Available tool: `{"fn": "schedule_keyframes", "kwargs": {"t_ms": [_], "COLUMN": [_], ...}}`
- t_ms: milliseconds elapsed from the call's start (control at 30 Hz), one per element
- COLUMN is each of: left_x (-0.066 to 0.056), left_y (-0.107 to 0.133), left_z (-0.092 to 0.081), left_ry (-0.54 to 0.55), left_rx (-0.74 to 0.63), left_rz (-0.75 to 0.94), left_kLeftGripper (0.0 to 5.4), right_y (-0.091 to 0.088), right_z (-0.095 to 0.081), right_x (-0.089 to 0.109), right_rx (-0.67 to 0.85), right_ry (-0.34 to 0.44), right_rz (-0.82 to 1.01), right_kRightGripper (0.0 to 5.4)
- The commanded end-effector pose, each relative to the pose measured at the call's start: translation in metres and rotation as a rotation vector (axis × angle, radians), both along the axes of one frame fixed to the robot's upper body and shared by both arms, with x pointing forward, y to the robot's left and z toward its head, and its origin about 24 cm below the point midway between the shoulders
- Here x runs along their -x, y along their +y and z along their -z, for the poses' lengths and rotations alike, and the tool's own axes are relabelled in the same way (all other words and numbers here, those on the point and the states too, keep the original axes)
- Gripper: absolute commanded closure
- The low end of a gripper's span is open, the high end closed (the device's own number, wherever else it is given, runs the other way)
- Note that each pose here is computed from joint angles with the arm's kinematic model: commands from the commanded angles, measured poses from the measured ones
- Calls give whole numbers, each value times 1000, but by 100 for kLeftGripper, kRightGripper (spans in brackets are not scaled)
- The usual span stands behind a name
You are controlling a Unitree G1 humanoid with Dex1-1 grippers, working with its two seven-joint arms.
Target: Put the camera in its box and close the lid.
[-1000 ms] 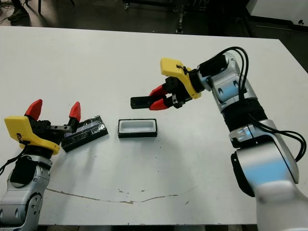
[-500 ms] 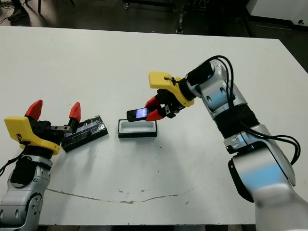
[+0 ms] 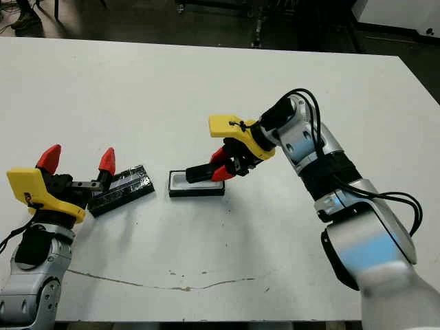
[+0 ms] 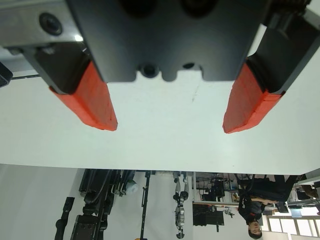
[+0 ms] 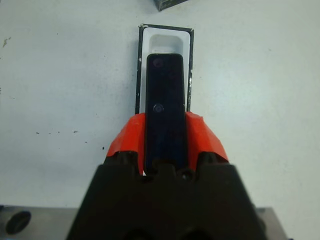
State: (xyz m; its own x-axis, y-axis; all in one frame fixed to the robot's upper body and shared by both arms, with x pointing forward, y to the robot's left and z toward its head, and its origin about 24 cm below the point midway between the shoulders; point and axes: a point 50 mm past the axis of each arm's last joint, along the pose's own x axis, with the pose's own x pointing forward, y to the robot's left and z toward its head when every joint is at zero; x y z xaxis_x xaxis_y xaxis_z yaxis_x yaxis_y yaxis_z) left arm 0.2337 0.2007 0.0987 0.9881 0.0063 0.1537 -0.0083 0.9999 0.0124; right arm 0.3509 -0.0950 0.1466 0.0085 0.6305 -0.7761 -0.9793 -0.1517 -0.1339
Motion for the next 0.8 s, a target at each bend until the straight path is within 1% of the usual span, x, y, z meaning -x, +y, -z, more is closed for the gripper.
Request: {"fn": "schedule_keyframes", "kwargs": {"t_ms": [33, 267, 367, 500, 800], "left_x": [2, 2, 2, 3, 3], "left_y": [1, 1, 0, -1, -1], "left_z": [4, 5, 6, 6, 7], "left_ry": [16, 21, 18, 19, 20], "left_rx": [-10, -5, 3, -3, -5], "left_rz": [-8, -6, -5, -11, -7], "left_kLeftGripper": [0, 0, 0, 0, 0], "right_y": [3, 9, 12, 16, 23], "right_z": [-1, 0, 1, 4, 6], "right_x": [-1, -1, 0, 0, 2], "right_rx": [13, 30, 32, 36, 49], "right_ry": [-16, -39, -17, -6, -36], "right_rz": [-10, -37, -31, -44, -72], "right_kRightGripper": [374, 374, 374, 374, 374]}}
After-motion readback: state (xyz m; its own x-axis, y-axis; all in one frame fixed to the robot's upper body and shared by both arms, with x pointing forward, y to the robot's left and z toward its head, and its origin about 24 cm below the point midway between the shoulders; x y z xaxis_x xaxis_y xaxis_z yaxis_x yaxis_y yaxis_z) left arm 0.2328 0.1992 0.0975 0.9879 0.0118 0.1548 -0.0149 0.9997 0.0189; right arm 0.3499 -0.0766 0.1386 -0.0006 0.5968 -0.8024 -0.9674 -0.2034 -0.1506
